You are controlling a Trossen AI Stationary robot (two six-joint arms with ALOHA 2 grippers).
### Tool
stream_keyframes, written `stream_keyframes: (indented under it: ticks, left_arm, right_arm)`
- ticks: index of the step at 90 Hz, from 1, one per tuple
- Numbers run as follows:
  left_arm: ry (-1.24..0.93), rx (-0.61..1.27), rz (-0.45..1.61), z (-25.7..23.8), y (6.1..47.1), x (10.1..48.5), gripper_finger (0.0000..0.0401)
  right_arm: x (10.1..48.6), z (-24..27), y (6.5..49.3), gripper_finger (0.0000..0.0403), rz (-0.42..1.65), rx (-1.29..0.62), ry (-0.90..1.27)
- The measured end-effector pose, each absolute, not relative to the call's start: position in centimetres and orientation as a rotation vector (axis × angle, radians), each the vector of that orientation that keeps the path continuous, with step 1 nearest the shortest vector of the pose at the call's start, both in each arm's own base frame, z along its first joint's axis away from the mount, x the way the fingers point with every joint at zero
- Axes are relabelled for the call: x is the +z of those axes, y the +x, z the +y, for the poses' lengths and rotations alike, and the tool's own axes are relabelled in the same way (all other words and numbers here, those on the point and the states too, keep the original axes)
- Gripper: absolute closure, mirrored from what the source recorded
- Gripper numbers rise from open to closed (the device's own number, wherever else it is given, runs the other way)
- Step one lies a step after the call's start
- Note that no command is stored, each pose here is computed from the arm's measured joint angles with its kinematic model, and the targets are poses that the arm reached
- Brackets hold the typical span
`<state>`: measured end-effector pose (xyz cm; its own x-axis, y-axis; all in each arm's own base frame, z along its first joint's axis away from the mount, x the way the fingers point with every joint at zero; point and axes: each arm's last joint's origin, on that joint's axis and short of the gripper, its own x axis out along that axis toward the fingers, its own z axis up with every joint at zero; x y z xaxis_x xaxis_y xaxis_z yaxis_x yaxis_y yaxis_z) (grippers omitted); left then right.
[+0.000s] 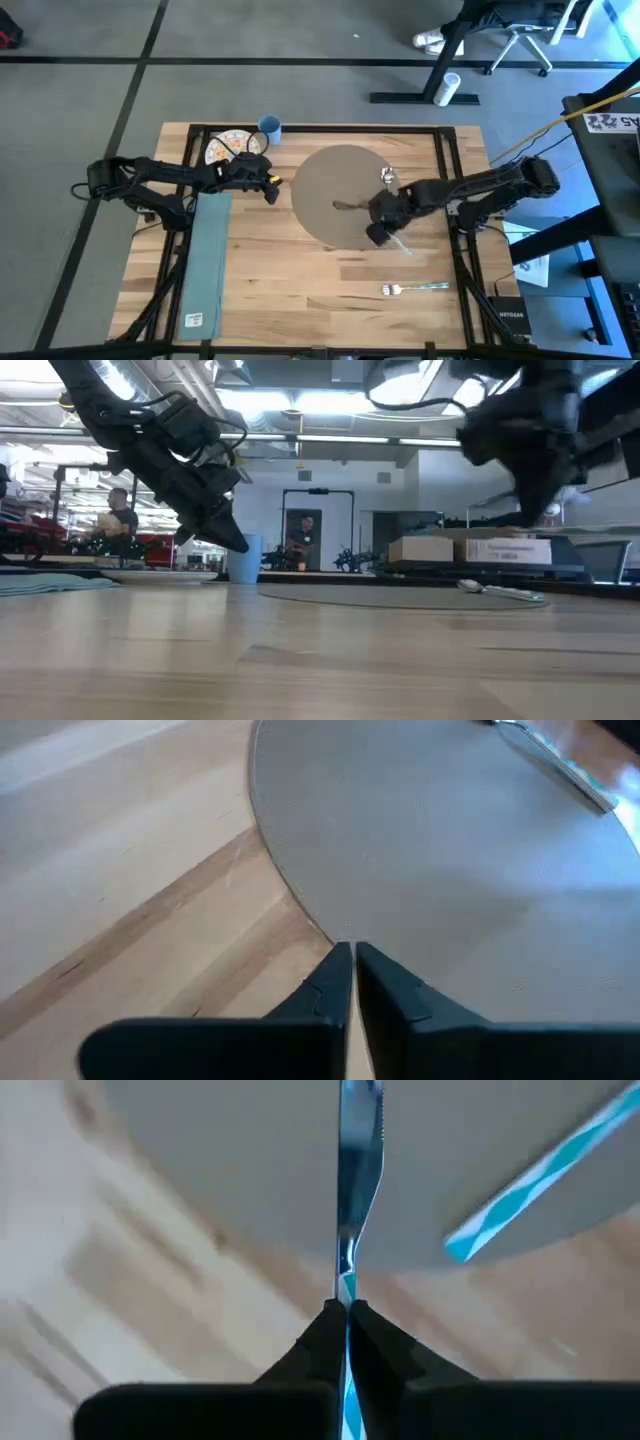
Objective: Set table place
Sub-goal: Put the blue knife on the brown mat
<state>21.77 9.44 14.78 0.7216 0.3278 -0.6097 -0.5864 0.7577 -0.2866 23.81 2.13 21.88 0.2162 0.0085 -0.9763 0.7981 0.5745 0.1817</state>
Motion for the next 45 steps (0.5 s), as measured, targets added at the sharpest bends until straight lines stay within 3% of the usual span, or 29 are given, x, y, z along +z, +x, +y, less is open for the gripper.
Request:
stream_keyframes:
  ticks: [24, 45]
  left_arm:
    - [-0.494, 0.529, 0.563, 9.5, 21.8, 14.8, 0.0401]
    - [-0.504, 0.543, 0.556, 9.5, 21.8, 14.8, 0.0401]
  right_arm:
    - [21.8, -1.2, 24.5, 0.0403, 1.095, -0.9, 0.998]
    - [20.6, -2.8, 25.8, 0.0403, 1.001, -0.997, 1.08]
